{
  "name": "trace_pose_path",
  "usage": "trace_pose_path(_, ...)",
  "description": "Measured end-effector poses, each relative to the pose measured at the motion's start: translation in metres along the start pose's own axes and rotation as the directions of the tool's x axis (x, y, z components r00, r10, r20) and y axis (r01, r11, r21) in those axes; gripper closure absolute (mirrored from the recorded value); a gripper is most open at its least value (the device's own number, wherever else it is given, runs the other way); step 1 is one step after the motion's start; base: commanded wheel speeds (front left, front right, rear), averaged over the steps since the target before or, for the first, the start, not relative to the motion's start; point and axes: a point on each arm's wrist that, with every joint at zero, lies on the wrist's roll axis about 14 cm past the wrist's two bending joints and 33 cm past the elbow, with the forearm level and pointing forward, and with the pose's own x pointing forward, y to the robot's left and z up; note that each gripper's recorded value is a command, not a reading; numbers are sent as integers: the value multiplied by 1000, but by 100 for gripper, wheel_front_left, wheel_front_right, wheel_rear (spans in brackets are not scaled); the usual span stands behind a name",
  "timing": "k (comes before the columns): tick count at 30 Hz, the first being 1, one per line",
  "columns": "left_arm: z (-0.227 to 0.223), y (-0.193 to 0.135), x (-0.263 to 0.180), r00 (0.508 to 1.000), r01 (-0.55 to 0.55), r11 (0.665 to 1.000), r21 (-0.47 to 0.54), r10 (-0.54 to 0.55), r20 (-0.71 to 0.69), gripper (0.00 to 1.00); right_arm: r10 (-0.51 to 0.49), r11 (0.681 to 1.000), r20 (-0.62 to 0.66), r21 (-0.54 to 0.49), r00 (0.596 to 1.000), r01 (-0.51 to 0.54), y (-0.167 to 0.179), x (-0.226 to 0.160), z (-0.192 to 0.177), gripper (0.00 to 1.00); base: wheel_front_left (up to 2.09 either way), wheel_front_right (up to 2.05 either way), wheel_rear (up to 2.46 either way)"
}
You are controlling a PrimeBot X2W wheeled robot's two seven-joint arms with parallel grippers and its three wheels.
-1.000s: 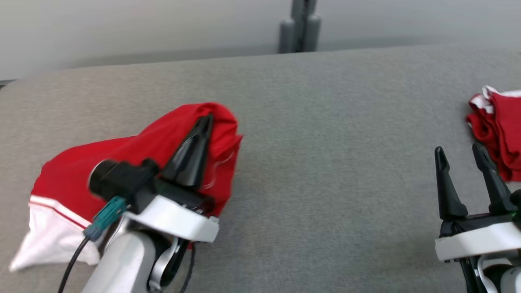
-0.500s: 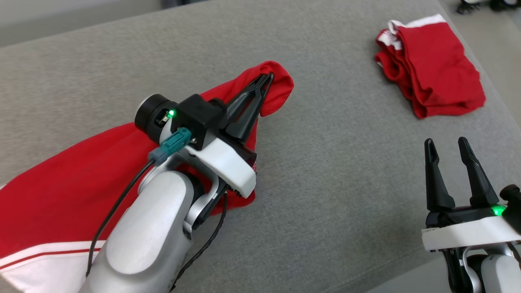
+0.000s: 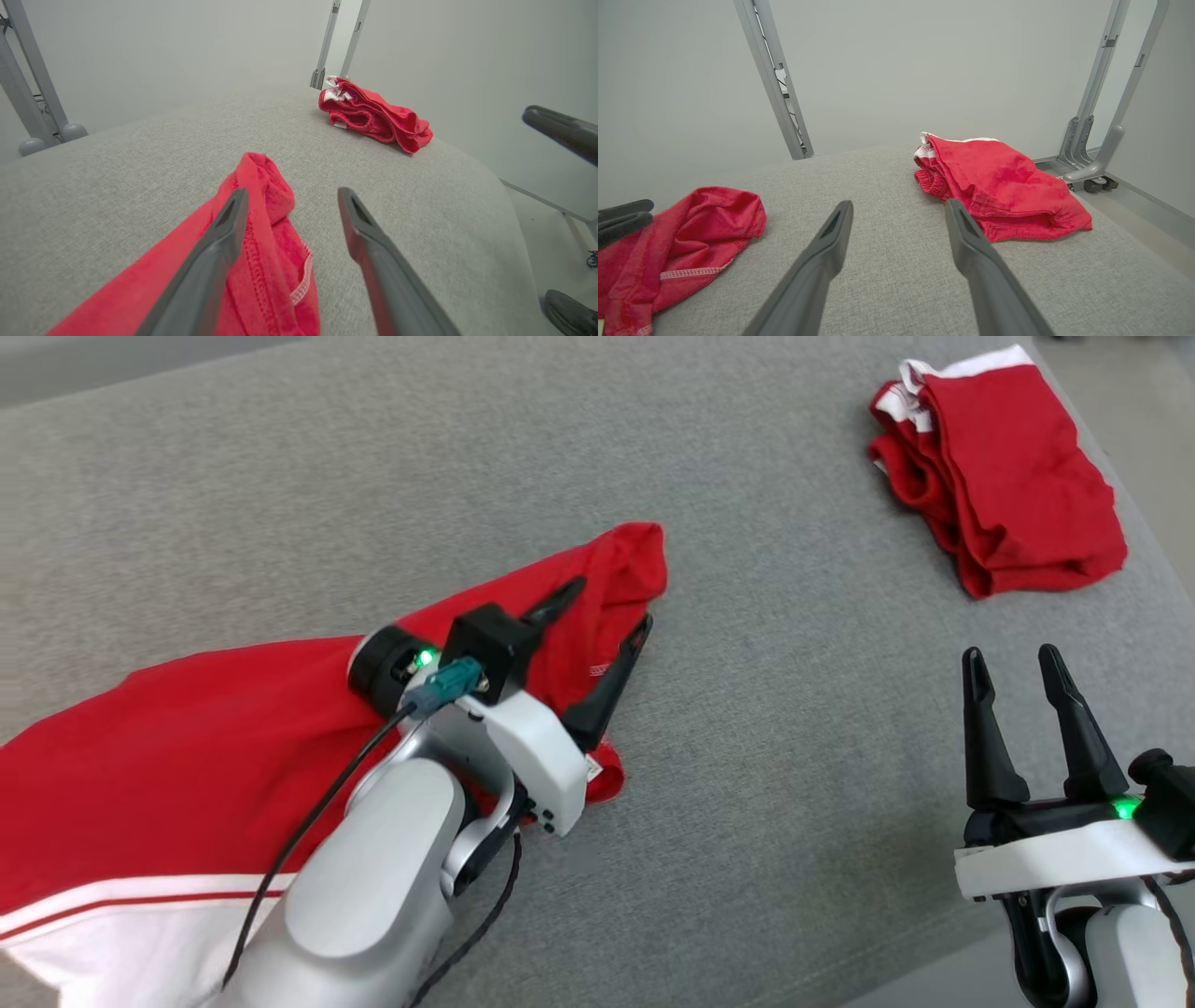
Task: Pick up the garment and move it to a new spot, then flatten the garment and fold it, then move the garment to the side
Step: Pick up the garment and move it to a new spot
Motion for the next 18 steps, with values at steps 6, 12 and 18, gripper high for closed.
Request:
trace_pose_path(6,13,19,-31,990,-114,994,2,113,79,0,53,999,3,1,999,-53,17,4,3,0,0,0,0)
trace_pose_path(12,45,73,-91,904,-364,931,-27,360,229,0,133,991,0,7,991,-133,44,8,6,0,0,0,0)
trace_pose_path(18,60,124,-172,748,-607,793,-59,594,295,0,217,976,3,3,976,-217,73,8,13,0,0,0,0)
